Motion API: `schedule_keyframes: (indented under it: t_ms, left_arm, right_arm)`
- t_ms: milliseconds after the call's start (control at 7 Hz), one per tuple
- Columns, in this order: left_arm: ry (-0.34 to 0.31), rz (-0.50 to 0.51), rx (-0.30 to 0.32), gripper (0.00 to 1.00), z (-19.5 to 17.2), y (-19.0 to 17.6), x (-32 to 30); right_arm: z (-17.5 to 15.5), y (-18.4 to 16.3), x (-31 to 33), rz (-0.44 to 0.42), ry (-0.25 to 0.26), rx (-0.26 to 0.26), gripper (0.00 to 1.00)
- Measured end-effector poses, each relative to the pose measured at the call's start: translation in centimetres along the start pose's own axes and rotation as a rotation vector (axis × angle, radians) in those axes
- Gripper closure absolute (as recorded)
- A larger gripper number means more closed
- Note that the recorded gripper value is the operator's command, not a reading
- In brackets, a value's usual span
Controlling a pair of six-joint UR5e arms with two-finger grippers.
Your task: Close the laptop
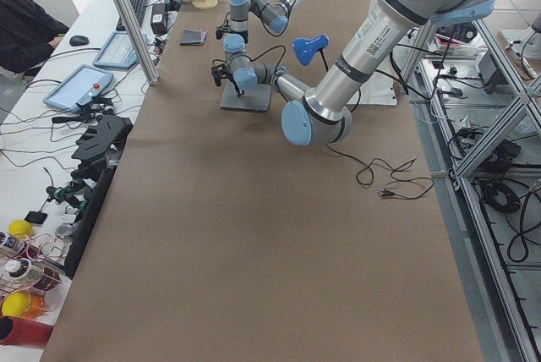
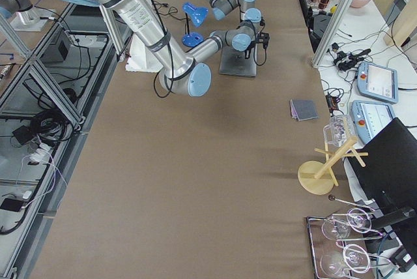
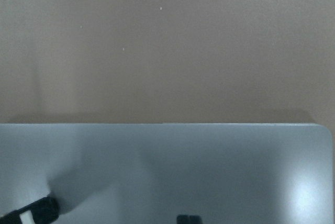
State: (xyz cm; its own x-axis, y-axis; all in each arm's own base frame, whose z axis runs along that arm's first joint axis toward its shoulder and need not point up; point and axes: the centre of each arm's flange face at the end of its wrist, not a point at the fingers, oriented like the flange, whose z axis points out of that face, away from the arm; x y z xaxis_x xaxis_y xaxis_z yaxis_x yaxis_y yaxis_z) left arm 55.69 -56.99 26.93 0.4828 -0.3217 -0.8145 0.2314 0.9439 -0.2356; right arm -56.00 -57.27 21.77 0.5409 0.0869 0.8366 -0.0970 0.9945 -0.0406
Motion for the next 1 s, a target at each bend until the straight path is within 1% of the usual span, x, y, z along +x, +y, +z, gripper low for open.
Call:
schedule_keyframes:
  t_ms: [286,429,571,714,857,1000]
  left_arm:
    - [-0.004,0.001,0.003,1.00,0.4,0.2,0.0]
    - [0.001,0.001,0.004,1.00,0.0,0.0,0.2]
    - [0.028,0.004,0.004,0.01,-1.9,-0.6,1.0]
    - [0.058,0.008,0.002,0.01,-4.2,-1.3,1.5]
    - [0.094,0.008,0.019,0.01,-7.2,-2.3,1.4]
    - [0.123,0.001,0.054,0.01,-10.5,-4.1,-0.6]
  right_arm:
    - [-0.9,-0.7,-0.3,0.004,-0.009,0.004,1.00]
    - [-1.4,-1.1,-0.3,0.008,-0.016,0.004,0.97]
    - [-2.5,-2.1,0.1,0.019,-0.028,-0.002,0.02]
    - [-4.1,-3.3,0.9,0.036,-0.044,-0.011,0.00]
    - [-6.1,-4.2,2.8,0.054,-0.057,-0.020,0.00]
    - [-8.7,-5.1,6.6,0.066,-0.057,-0.016,0.00]
